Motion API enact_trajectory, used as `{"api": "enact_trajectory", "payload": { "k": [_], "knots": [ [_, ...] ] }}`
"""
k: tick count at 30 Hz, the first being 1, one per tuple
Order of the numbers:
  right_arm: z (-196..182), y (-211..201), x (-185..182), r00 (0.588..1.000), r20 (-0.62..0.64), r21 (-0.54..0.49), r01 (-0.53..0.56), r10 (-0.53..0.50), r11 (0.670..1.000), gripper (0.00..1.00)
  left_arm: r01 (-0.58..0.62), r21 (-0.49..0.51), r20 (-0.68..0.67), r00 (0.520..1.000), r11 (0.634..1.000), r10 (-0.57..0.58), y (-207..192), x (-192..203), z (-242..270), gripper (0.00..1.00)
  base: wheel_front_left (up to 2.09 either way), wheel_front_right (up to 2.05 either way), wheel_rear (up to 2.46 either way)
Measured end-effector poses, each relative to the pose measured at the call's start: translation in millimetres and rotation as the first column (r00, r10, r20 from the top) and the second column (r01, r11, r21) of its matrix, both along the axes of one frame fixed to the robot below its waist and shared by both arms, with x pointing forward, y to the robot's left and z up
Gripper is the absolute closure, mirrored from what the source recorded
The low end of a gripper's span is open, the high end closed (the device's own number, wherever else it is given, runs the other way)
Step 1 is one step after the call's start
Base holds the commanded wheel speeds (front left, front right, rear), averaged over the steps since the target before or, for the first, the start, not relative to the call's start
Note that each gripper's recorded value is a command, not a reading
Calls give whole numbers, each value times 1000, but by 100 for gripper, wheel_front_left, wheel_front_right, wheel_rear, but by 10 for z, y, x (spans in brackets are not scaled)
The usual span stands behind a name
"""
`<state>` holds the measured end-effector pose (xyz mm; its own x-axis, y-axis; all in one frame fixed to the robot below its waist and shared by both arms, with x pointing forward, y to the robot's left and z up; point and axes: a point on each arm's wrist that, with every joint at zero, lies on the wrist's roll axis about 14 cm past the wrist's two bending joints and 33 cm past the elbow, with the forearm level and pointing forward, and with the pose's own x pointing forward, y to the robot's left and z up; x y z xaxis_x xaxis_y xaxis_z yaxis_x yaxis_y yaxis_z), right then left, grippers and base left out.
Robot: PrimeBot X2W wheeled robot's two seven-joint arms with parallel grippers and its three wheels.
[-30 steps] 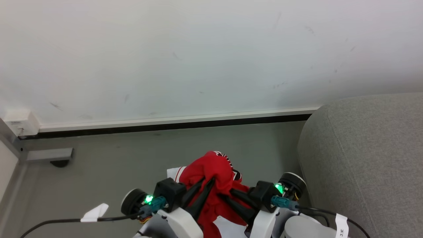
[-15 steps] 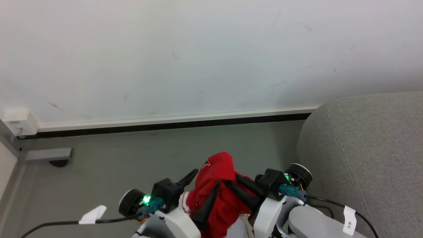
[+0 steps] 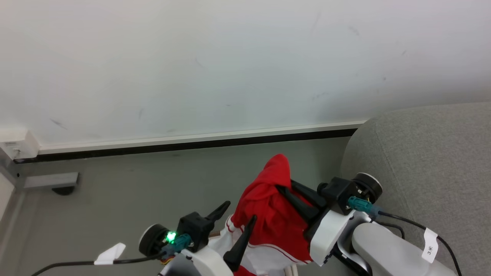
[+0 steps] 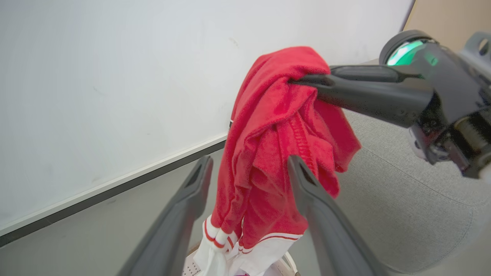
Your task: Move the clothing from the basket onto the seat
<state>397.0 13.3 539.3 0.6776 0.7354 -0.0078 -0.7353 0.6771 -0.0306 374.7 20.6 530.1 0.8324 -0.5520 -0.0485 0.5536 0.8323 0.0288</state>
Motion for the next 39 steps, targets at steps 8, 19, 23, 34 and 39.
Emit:
{"api": "enact_trajectory", "payload": {
  "k": [8,19,23,34,39],
  "knots": [
    [275,-439,175,990,72,28,116,-117,993,100,61,-12,-2,998,998,-61,-213,-2,-9,0,0,0,0],
    [579,-1488,164,919,162,47,358,-360,933,100,253,-35,0,967,967,-254,-869,-106,-13,0,0,0,0],
    [675,-1896,62,873,187,55,449,-451,892,100,340,-45,2,940,939,-341,-1158,-205,-10,0,0,0,0],
    [712,-2653,-101,757,188,50,629,-626,776,100,480,-61,-7,877,875,-481,-1611,-347,-35,0,0,0,0],
    [915,-2995,175,685,236,45,701,-689,712,100,496,-53,2,868,867,-497,-1633,-153,-40,0,0,0,0]
  ]
}}
